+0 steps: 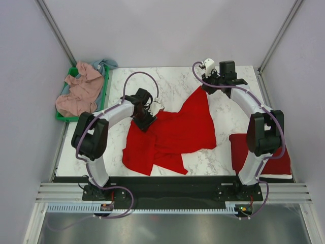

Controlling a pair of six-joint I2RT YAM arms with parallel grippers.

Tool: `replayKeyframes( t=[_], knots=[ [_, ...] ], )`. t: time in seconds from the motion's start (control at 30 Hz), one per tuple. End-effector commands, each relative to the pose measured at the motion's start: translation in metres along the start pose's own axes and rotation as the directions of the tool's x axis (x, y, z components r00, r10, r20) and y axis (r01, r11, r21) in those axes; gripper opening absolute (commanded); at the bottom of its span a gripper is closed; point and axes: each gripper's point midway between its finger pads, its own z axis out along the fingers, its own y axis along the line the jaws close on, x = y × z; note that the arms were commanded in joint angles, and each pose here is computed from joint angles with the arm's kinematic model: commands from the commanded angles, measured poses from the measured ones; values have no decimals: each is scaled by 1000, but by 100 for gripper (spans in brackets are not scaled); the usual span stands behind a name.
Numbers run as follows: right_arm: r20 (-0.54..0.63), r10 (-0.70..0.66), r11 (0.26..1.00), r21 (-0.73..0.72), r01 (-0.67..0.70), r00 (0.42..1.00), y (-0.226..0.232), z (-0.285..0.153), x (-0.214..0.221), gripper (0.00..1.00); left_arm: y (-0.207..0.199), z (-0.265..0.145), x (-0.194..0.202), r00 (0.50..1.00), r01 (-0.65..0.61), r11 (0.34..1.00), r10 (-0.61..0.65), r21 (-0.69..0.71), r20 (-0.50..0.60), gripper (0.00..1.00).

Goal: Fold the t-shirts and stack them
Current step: Flatten the tshirt out

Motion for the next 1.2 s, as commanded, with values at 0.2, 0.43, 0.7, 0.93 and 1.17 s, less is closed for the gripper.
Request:
replayKeyframes(
  t=[0.2, 0.43, 0.7, 0.93, 1.17],
  knots=[
    [55, -20, 1000, 11, 20, 998, -3, -9, -18, 0, 6, -2, -6, 1000, 8, 999, -7, -43, 12, 49],
    [57, -15, 1000, 8, 14, 998, -3, -8, -19, 0, 9, -2, -9, 1000, 7, 999, -7, -53, 14, 43],
    [55, -13, 1000, 15, 12, 998, -4, -10, -17, 0, 4, -5, -11, 1000, 0, 999, 1, -33, 30, 24],
    [57, -7, 1000, 17, 6, 998, -4, -11, -17, 0, 1, -12, -15, 999, -13, 1000, 14, -18, 49, 2],
    [112, -36, 991, 136, 21, 993, -31, -27, -57, 0, 46, -86, -48, 973, -31, 985, 68, -172, 219, 2]
  ],
)
